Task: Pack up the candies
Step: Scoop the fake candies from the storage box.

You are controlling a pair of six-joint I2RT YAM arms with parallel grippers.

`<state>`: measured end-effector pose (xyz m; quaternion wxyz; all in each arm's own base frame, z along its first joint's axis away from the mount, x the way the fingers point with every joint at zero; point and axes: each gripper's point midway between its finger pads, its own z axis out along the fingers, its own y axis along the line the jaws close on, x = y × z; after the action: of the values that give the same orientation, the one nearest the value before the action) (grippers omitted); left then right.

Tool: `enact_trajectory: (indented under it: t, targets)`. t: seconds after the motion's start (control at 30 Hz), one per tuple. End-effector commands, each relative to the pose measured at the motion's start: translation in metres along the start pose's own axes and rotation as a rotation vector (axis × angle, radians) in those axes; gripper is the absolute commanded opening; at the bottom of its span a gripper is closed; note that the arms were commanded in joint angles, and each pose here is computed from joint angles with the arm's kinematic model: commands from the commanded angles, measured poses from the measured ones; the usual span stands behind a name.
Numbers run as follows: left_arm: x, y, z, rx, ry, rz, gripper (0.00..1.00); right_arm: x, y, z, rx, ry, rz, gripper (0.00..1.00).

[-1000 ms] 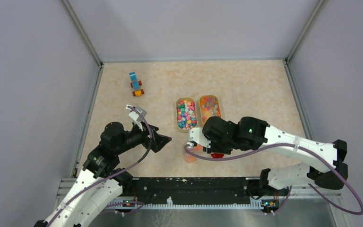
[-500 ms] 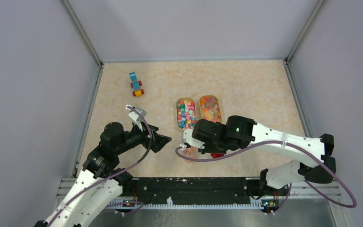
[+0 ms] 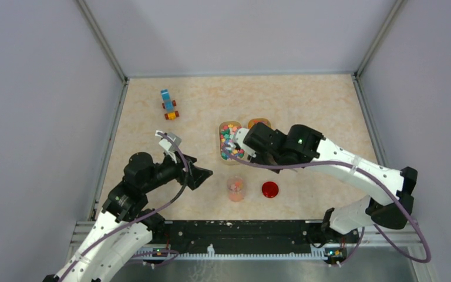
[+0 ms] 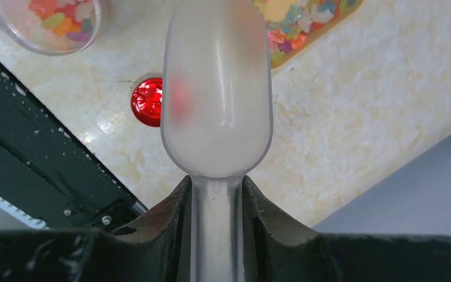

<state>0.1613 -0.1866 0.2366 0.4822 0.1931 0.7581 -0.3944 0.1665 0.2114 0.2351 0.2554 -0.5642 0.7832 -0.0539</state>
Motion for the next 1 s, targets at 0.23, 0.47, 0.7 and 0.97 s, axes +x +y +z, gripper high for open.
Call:
enact_trajectory:
  t: [0.23, 0.47, 0.7, 0.97]
  targets:
    - [-0.010, -0.006, -0.002, 0.025, -0.043, 0.028, 0.99, 0.005, -0.044, 0.041, -0.011, 0.099, 0.560, 0.00]
    - [-0.011, -0.009, -0.004, 0.041, -0.050, 0.034, 0.99, 0.011, -0.054, 0.077, -0.048, 0.166, 0.721, 0.00]
    - [-0.013, -0.014, -0.007, 0.059, -0.061, 0.041, 0.99, 0.015, -0.059, 0.107, -0.055, 0.276, 0.820, 0.00]
    - [-0.016, -0.020, -0.011, 0.085, -0.081, 0.054, 0.99, 0.024, -0.063, 0.132, -0.043, 0.367, 0.857, 0.00]
